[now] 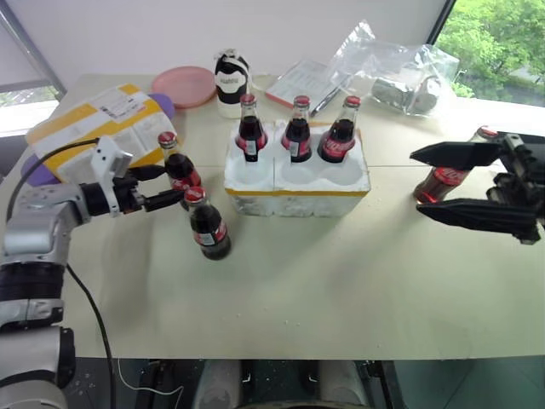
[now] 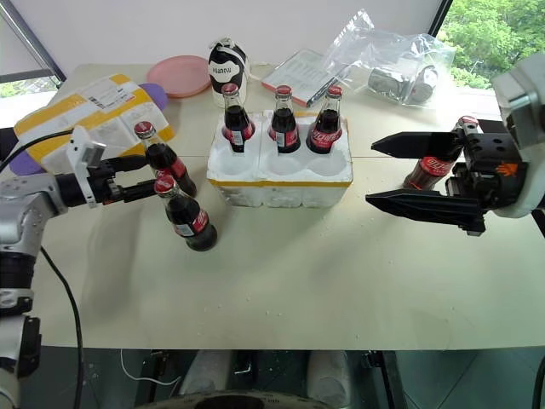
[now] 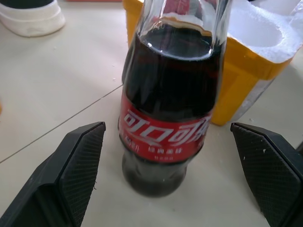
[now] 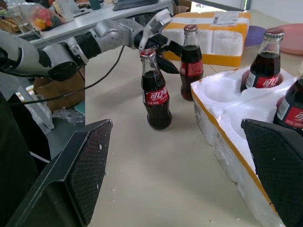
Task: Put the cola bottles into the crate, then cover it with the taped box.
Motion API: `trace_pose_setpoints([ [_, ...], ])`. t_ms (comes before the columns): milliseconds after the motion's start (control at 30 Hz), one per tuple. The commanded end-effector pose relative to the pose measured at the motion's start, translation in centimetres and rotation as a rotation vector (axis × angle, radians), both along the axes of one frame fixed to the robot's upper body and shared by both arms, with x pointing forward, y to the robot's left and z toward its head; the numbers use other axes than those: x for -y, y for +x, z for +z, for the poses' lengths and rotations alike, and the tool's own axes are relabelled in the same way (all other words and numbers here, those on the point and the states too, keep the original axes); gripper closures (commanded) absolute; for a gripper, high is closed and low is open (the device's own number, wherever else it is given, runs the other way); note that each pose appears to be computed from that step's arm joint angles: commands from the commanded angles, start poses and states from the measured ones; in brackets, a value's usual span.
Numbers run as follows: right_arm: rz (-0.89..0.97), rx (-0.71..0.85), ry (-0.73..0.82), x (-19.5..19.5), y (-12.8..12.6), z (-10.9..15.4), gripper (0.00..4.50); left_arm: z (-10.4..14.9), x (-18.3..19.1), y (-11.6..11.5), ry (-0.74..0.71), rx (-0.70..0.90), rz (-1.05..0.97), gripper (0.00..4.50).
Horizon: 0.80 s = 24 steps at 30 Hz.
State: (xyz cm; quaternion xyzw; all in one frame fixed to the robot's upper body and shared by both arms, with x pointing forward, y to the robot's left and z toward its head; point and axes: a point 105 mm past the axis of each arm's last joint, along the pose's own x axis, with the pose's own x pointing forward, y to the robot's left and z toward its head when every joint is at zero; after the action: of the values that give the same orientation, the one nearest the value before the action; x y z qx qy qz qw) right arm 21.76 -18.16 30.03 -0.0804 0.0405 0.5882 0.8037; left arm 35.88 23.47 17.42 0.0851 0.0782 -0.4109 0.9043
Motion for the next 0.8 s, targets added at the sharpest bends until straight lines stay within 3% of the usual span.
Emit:
trace_pose_setpoints([
  [33,0.029,0.052,0.008,-0.7,-1.1,1.0,0.0,1.0,0.5,0.8,0.012,0.05,-0.014,0.06],
  [367,0.047,0.062,0.017,-1.7,-1.0,1.2,0.0,0.1,1.7,2.5,-0.014,0.051,-0.014,0.06],
  [467,0.049,0.064,0.02,-1.8,-0.9,1.1,0.0,0.6,1.7,2.6,-0.042,0.054,-0.02,0.9],
  [533,0.047,0.065,0.024,-1.8,-0.9,1.0,0.0,0.9,1.6,2.6,-0.053,0.053,-0.018,1.71],
  [667,0.04,0.067,0.028,-1.8,-0.6,0.8,0.0,1.8,1.7,2.2,-0.088,0.038,-0.043,1.68],
  [800,0.035,0.069,0.031,-1.9,-0.5,0.7,0.0,4.2,2.1,1.5,-0.102,0.041,-0.117,1.68],
])
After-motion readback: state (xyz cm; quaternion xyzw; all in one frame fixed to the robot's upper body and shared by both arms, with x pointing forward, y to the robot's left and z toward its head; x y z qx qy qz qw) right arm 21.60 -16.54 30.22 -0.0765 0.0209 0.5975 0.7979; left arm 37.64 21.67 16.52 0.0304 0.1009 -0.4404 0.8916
